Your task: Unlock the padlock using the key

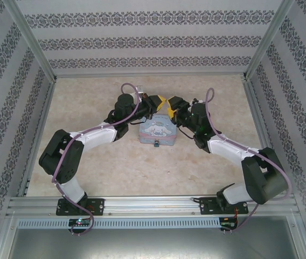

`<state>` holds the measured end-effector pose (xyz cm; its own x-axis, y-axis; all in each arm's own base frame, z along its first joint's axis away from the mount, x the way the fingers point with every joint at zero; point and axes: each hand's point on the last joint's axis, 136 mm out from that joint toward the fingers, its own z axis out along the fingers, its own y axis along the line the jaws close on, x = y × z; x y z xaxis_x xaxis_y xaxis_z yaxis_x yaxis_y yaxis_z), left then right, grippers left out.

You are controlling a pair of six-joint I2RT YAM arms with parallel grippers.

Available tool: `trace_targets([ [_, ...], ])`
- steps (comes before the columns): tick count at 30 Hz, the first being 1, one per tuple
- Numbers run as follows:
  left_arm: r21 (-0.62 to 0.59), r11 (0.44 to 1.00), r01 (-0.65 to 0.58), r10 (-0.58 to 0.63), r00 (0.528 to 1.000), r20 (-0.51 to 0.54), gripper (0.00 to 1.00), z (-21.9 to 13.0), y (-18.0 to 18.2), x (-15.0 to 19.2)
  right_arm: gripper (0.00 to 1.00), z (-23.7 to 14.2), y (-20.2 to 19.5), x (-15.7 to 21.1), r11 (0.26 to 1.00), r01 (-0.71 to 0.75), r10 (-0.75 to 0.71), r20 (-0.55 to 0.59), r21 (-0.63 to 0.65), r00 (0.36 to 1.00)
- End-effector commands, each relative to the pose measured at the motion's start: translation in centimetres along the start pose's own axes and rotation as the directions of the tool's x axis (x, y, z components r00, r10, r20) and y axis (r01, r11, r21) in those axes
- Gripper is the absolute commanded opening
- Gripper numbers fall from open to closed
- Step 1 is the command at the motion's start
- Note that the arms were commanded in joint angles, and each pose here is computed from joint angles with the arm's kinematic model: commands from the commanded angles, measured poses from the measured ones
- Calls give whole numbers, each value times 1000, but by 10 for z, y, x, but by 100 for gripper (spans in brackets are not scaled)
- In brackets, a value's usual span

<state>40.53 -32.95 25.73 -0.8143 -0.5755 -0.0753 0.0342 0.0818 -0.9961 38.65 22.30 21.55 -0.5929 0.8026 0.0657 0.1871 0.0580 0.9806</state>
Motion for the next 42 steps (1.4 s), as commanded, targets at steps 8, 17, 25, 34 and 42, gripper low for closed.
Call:
trace_targets([
  [8, 50, 999, 13, -12, 1000, -8, 0, 6, -2, 11, 54, 7, 10, -8, 995, -67, 69, 23, -72, 997],
  [17, 28, 999, 31, -31, 1000, -1, 0, 6, 12, 14, 55, 3, 10, -11, 993, -84, 87, 31, -85, 996],
  [25, 21, 999, 33, -33, 999, -10, 0, 10, 15, 16, 58, 8, 14, -7, 989, -101, 103, 9, -105, 995],
  [34, 23, 999, 24, -24, 1000, -10, 0, 11, 12, 16, 60, 10, 5, -2, 989, -119, 119, -6, -89, 993],
  [42, 16, 1000, 21, -21, 1000, -19, 0, 13, 13, 18, 59, 8, 4, -1, 988, -125, 125, -6, -94, 992],
])
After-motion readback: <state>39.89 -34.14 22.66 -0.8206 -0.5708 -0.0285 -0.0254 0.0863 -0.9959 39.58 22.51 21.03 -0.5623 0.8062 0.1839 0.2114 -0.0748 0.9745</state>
